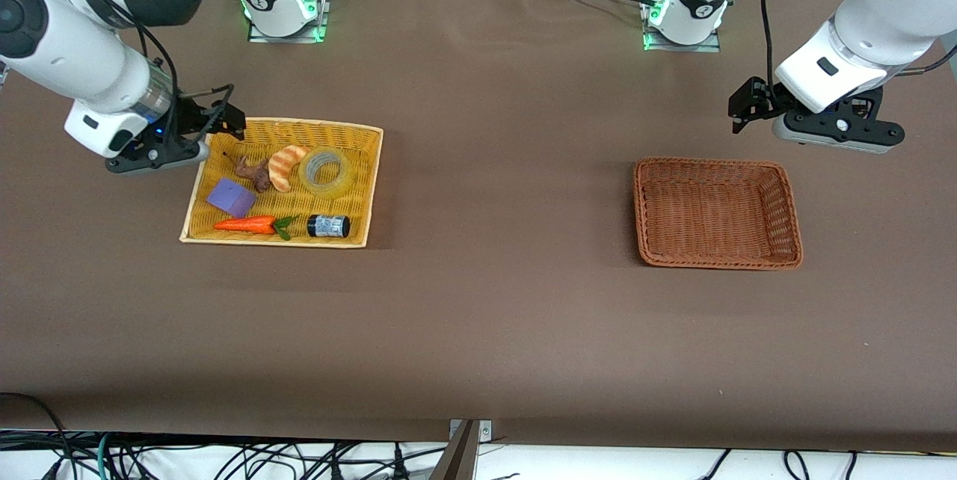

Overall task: Transfer tape with both arms
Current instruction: 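Reach the right gripper down to the clear tape roll in the tray, then grasp the tape roll with the right gripper and carry it out, then set the tape roll on the table and withdraw the right gripper, then reach the left gripper to the tape roll on the table, then grasp the tape roll with the left gripper and carry it to the basket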

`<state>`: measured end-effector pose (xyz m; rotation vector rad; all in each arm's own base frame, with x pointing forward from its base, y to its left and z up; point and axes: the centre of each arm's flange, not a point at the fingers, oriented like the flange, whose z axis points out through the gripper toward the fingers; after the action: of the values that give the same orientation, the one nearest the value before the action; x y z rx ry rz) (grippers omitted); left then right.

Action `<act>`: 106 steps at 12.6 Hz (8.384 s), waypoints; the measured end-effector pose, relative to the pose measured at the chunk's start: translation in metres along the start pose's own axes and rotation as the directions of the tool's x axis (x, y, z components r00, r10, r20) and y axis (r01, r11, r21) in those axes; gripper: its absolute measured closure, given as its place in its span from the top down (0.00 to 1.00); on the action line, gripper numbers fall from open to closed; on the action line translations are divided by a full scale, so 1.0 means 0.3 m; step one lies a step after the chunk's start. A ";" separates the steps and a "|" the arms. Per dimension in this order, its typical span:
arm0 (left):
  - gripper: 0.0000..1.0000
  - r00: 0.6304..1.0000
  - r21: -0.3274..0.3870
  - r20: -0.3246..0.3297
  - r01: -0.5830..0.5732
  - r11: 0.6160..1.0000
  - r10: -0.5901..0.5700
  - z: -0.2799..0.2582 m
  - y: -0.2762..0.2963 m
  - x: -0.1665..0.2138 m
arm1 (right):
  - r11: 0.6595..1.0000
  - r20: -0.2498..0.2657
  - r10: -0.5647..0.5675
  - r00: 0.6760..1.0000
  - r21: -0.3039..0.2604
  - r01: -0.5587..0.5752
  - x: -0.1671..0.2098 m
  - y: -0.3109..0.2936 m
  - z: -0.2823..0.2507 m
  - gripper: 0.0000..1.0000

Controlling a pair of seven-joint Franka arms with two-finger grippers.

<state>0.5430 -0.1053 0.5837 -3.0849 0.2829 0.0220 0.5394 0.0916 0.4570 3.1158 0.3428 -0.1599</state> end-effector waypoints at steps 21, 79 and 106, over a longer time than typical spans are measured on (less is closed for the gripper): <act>1.00 1.000 -0.003 0.013 -0.008 1.000 0.008 -0.014 0.014 0.026 | 0.999 -0.006 0.037 0.999 0.010 -0.037 -0.059 -0.173 0.822 0.22; 1.00 0.953 -0.194 0.130 -0.247 0.949 0.274 0.521 0.628 0.162 | 0.996 0.021 -0.087 0.996 -0.003 0.087 -0.010 -0.083 -0.199 1.00; 0.22 0.948 0.030 0.258 -0.202 0.979 0.188 0.898 0.611 0.112 | 0.999 -0.013 -0.041 0.999 -0.002 0.041 -0.015 0.010 -0.267 1.00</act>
<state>0.5400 -0.2795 0.3063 -2.9403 0.5620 0.4055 0.5436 0.0887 0.5371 3.1111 0.4073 -0.1391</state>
